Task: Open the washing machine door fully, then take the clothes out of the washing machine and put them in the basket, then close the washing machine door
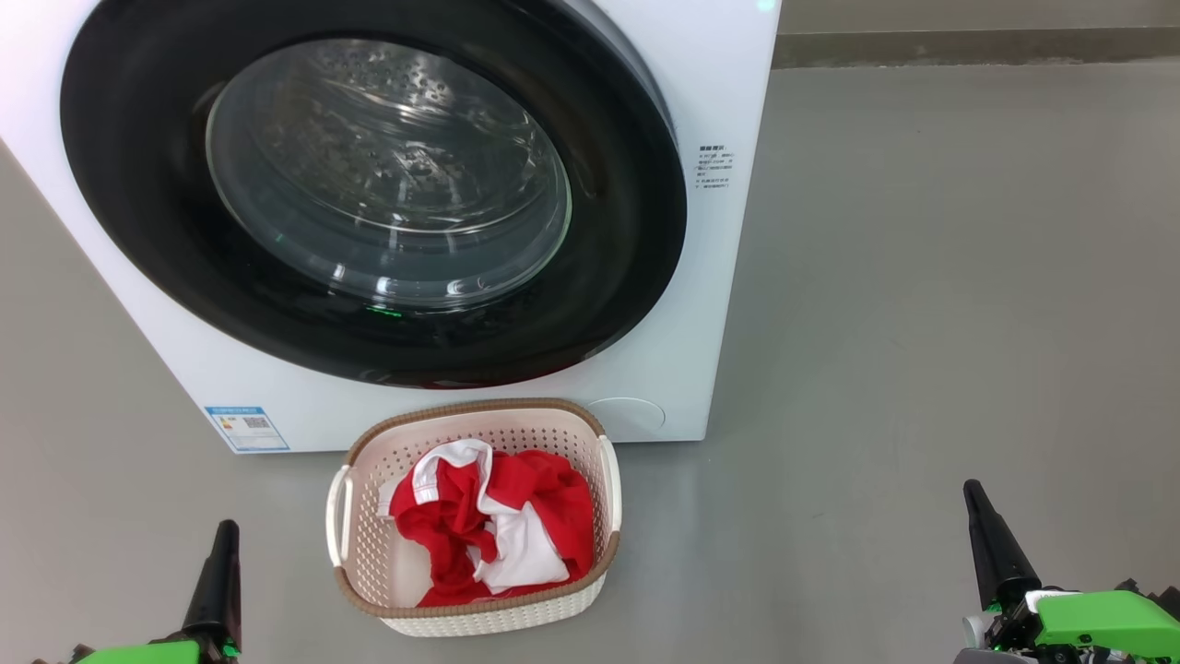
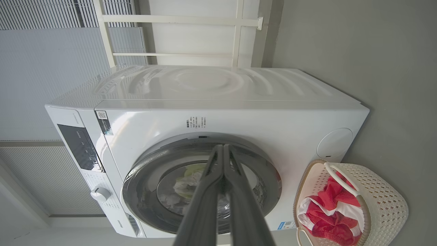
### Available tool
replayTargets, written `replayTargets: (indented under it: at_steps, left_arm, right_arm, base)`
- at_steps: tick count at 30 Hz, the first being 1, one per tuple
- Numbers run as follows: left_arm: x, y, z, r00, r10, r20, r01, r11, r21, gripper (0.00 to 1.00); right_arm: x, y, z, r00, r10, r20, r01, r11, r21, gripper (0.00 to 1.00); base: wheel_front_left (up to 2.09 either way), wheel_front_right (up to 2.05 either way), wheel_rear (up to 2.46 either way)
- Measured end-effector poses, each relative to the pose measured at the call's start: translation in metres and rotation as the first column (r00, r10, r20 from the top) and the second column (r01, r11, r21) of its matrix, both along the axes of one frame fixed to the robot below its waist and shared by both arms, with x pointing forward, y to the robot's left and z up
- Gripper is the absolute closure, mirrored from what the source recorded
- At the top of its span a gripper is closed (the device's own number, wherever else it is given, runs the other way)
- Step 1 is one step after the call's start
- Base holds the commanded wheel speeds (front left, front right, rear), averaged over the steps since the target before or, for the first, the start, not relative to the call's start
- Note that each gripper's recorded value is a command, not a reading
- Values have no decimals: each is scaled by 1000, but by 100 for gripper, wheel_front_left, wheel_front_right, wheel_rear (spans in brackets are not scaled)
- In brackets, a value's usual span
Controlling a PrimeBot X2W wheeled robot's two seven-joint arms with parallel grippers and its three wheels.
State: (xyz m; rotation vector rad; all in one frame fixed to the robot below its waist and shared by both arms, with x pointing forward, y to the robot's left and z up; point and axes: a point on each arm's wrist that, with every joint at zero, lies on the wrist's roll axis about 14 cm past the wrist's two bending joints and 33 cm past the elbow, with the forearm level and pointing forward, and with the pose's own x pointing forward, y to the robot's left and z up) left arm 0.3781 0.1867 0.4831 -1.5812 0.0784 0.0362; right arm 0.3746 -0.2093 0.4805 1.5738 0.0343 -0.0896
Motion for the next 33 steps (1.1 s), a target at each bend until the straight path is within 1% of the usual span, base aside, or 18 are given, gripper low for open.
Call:
replayTargets:
  at_steps: [33]
  left_arm:
    - [0, 0, 0, 1000, 0, 0, 0, 1000, 0, 100]
  right_arm:
    - [0, 0, 0, 1000, 0, 0, 0, 1000, 0, 100]
  base:
    - [0, 0, 0]
